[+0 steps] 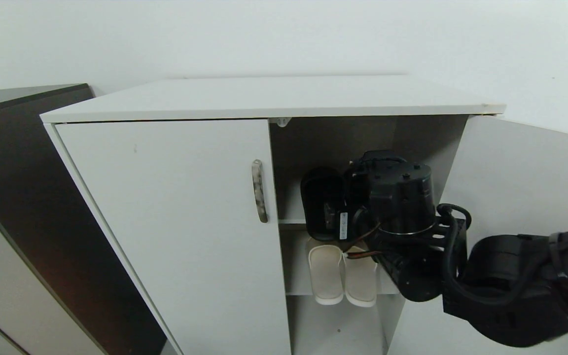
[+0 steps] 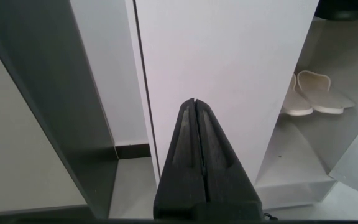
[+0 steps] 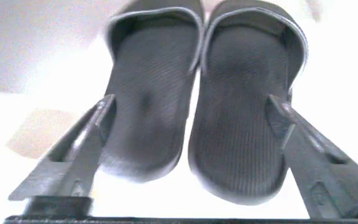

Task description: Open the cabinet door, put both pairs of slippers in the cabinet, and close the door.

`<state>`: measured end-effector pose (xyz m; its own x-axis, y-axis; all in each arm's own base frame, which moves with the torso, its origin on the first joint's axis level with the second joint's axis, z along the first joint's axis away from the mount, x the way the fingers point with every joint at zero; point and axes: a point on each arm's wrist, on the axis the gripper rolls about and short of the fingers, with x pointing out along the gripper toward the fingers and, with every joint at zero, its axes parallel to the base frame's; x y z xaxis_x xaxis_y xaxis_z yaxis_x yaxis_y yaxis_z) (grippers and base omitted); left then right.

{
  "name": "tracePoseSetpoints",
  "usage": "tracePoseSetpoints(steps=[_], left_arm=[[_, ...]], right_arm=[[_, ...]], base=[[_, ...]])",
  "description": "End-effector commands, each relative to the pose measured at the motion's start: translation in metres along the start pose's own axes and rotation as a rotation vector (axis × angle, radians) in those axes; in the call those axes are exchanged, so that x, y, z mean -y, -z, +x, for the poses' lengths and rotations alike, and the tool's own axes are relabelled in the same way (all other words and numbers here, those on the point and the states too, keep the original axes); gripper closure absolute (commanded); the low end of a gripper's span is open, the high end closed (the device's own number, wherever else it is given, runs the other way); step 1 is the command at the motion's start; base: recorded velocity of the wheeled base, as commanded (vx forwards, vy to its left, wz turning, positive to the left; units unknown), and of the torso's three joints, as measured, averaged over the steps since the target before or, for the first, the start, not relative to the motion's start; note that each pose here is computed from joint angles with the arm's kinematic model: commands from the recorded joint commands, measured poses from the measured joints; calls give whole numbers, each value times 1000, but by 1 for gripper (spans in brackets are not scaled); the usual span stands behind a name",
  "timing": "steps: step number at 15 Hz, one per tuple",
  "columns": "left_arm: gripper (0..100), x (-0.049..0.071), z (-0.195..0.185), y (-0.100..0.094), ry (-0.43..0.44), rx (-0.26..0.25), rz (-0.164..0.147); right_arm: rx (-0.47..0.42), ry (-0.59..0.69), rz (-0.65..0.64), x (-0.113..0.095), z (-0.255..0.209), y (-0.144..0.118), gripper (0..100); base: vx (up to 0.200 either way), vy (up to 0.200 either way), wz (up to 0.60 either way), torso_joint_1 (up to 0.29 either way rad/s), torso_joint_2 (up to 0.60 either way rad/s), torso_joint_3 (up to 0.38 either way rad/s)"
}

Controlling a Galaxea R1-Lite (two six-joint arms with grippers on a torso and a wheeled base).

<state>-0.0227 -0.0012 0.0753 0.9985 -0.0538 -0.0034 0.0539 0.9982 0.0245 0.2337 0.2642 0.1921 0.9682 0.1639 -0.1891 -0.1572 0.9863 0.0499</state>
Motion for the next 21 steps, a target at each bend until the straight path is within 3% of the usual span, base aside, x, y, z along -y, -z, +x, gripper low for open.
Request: tracePoseSetpoints(steps=[1,10,19,21], left_arm=[[100,0,0,0,0,-1,0],[100,0,0,0,0,-1,0],[100,0,0,0,0,-1,0],[100,0,0,0,0,-1,0]], right_arm=[[17,-29,6,3,-18,-7,100],[-52,-19,-65,0,-4,33,100],[-28,-44,-80,8,-3,41,100],[-31,-43,-82,8,-3,42,100]], base=[[0,0,0,0,0,0],[0,0,0,0,0,0],[0,0,0,0,0,0],[-200,0,0,2,2,5]])
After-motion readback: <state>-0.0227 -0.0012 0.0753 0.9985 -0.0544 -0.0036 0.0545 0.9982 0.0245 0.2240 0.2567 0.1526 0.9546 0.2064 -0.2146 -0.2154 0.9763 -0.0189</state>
